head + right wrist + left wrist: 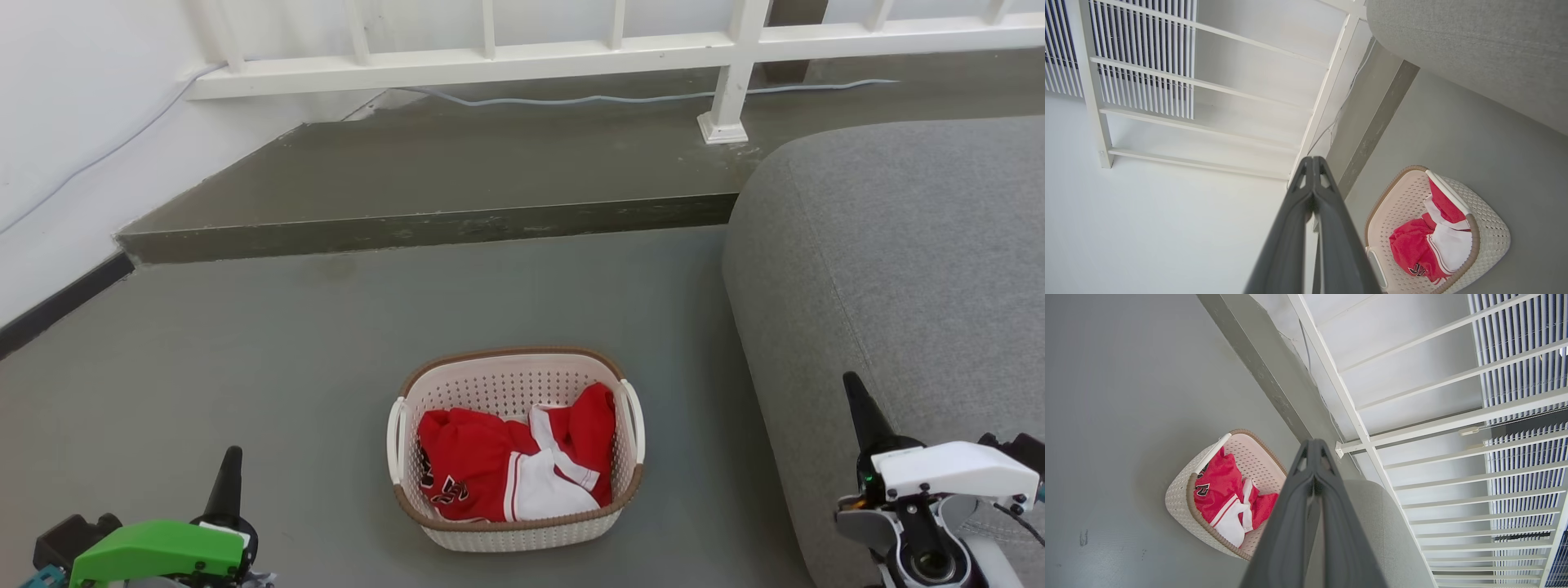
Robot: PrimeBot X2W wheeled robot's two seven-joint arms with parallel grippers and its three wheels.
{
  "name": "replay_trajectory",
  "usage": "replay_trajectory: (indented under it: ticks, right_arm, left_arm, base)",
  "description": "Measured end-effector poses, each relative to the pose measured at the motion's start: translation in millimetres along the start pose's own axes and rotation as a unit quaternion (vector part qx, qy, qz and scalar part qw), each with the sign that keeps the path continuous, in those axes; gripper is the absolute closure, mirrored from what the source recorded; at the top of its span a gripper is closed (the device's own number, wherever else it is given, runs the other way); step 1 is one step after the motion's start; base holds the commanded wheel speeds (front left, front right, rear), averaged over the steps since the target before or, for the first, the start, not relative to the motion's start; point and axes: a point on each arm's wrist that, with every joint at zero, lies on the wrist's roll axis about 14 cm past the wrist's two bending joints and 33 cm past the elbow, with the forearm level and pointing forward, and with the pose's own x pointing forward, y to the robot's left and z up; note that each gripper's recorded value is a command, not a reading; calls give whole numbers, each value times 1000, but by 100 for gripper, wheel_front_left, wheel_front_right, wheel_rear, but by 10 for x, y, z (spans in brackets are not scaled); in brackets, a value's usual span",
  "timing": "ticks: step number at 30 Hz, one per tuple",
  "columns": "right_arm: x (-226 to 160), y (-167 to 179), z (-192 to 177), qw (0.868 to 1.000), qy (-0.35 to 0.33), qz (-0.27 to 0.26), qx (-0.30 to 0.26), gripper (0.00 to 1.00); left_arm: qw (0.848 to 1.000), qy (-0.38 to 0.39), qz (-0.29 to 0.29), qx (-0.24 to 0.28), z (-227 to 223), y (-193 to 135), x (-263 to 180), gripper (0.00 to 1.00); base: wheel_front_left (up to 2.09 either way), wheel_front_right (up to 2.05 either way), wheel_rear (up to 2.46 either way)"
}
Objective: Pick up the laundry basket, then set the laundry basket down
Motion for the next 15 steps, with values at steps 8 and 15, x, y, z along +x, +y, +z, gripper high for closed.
replay_trajectory:
  ticks: [8,15]
  right_arm:
    - [28,9,71,999,-5,4,45,100]
    - [77,69,148,996,-11,18,86,100]
  left_arm:
    - [999,0,-9,-45,43,-34,37,100]
    - [996,1,-21,-88,73,-73,67,100]
  base:
    - [0,0,0]
    - [0,0,0]
